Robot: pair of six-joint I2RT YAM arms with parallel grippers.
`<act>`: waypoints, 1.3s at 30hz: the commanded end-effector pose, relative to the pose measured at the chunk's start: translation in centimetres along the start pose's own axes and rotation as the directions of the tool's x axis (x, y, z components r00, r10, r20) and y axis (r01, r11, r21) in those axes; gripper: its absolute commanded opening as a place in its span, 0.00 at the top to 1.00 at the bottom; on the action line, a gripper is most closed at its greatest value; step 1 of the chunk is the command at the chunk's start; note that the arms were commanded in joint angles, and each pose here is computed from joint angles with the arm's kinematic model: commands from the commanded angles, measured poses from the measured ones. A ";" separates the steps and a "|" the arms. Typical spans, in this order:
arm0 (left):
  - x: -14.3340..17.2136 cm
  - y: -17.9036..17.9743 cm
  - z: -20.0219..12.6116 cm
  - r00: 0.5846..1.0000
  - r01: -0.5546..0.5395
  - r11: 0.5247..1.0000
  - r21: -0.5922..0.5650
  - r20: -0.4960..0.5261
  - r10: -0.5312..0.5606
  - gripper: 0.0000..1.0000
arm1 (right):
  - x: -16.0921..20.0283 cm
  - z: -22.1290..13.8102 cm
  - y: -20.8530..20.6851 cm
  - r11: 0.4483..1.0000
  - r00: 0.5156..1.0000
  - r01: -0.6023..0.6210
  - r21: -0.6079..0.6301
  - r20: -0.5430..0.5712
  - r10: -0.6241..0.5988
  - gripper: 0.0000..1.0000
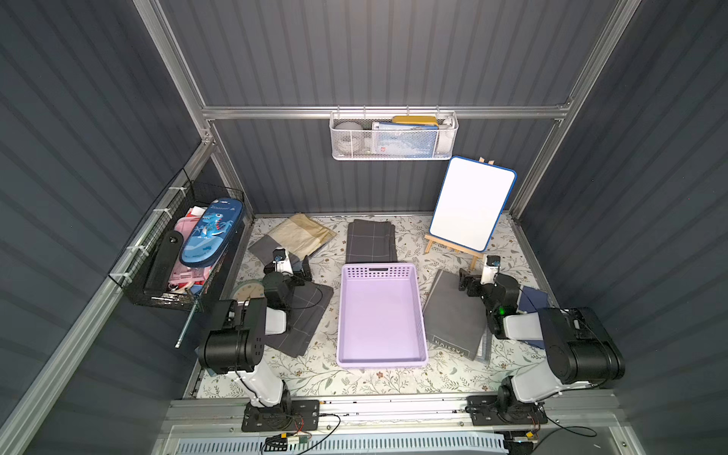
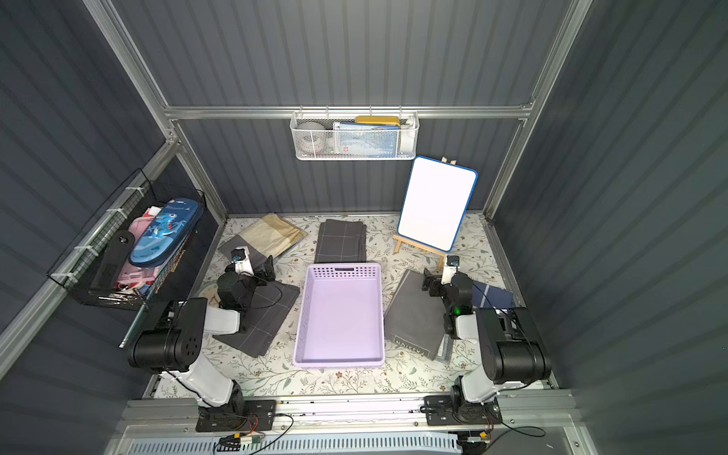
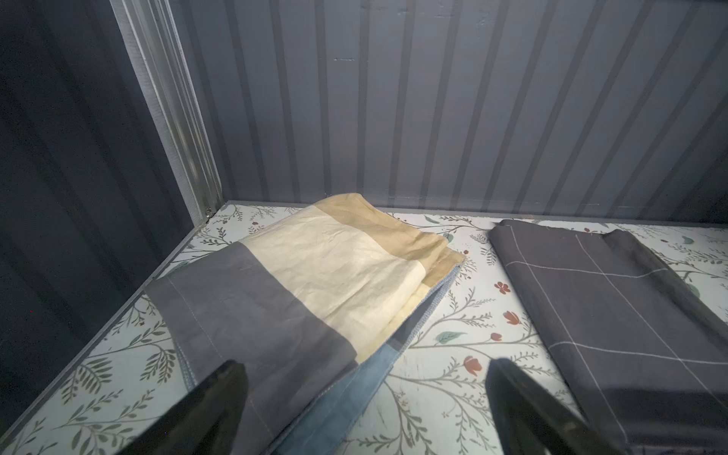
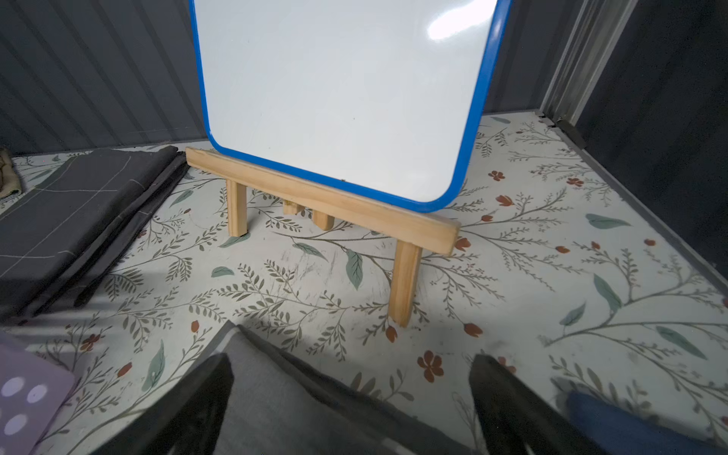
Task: Put the folded pillowcase in the basket
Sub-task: Adjust the basket at the center of the board.
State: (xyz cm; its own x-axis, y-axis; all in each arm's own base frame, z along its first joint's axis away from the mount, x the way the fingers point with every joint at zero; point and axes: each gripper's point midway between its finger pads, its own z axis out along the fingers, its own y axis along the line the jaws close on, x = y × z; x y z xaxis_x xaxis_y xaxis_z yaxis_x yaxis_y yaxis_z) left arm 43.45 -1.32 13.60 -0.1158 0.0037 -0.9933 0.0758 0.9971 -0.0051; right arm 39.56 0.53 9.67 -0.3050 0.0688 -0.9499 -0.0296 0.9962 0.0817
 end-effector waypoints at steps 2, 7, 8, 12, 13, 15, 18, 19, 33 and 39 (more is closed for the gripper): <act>-0.4 -0.1 0.4 1.000 -0.016 1.000 0.007 0.014 0.016 0.00 | 0.0 0.0 0.0 1.000 1.000 -0.001 -0.006 0.003 0.001 0.01; -0.4 -0.1 0.4 1.000 -0.016 1.000 0.007 0.013 0.016 0.00 | 0.0 0.0 0.0 1.000 1.000 0.000 -0.006 0.001 0.000 0.01; -0.4 -0.1 0.4 1.000 -0.016 1.000 0.007 0.014 0.016 0.01 | 0.0 0.0 0.0 1.000 1.000 0.001 -0.005 0.002 -0.001 0.01; -0.4 -0.1 0.4 1.000 -0.015 1.000 0.007 0.014 0.015 0.01 | 0.0 0.0 0.0 1.000 1.000 0.001 -0.006 0.002 -0.001 0.01; -0.4 -0.1 0.4 1.000 -0.015 1.000 0.008 0.013 0.015 0.01 | 0.0 0.0 0.0 1.000 1.000 0.000 -0.006 0.003 0.000 0.01; -0.4 -0.1 0.4 1.000 -0.016 1.000 0.007 0.014 0.016 0.01 | 0.0 0.0 0.0 1.000 1.000 0.000 -0.006 0.003 0.000 0.01; -0.4 -0.1 0.4 1.000 -0.016 1.000 0.007 0.012 0.015 0.01 | 0.1 0.0 0.0 1.000 1.000 0.000 -0.005 0.001 0.000 0.01; -0.4 -0.1 0.4 1.000 -0.016 1.000 0.007 0.014 0.016 0.00 | 0.0 0.0 0.0 1.000 1.000 0.000 -0.006 0.002 0.000 0.01; -2.5 0.6 1.5 0.999 -0.014 0.999 -0.028 -0.041 0.013 0.00 | -0.9 -0.1 -3.7 0.976 0.997 -0.078 0.205 0.014 0.077 0.01; -12.5 -3.3 3.0 0.988 0.079 0.996 0.049 -0.133 -0.072 0.01 | -6.2 -3.2 -4.7 0.913 0.975 -0.216 0.346 0.023 0.222 0.01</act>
State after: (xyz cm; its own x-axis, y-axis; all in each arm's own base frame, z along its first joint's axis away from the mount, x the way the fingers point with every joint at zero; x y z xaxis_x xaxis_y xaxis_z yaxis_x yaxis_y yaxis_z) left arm 49.07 -2.69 23.07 -0.1584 -0.0174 -0.9872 0.0860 0.9958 -0.0314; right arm 39.18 -3.49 13.10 -0.3132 0.1716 -0.9340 0.2343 0.9671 0.0991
